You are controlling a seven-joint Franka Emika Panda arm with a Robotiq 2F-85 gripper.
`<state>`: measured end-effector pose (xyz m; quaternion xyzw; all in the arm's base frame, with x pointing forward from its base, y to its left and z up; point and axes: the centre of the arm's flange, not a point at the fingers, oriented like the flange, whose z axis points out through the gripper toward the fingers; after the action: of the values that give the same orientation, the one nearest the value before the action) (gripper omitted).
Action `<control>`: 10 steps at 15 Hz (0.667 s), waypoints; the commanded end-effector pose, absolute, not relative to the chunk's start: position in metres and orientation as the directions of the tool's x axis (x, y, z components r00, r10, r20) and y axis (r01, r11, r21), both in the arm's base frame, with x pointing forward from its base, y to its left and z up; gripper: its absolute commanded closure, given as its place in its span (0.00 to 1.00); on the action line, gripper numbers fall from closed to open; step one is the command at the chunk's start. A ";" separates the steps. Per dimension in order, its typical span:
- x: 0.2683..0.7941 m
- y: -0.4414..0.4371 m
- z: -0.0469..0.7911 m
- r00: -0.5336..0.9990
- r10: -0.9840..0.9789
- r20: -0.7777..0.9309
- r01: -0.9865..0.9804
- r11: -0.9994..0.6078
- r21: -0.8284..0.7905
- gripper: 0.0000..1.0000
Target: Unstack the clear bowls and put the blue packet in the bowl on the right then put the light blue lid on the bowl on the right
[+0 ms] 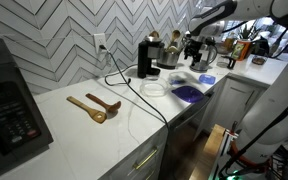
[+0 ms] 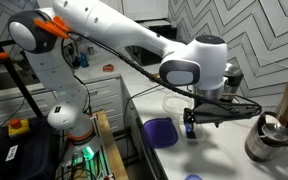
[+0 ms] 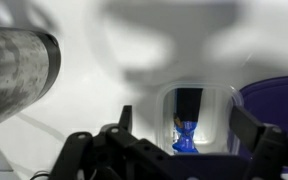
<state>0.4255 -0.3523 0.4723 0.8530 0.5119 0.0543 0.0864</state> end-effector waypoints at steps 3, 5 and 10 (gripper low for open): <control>0.425 -0.388 0.476 0.639 0.761 0.114 0.722 -0.644 0.252 0.00; 0.414 -0.406 0.478 0.709 0.688 0.154 0.650 -0.722 0.237 0.00; 0.376 -0.456 0.461 0.859 0.466 0.213 0.435 -0.882 0.180 0.00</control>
<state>0.3893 -0.4263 0.4713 0.9424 0.3031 0.1191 0.0764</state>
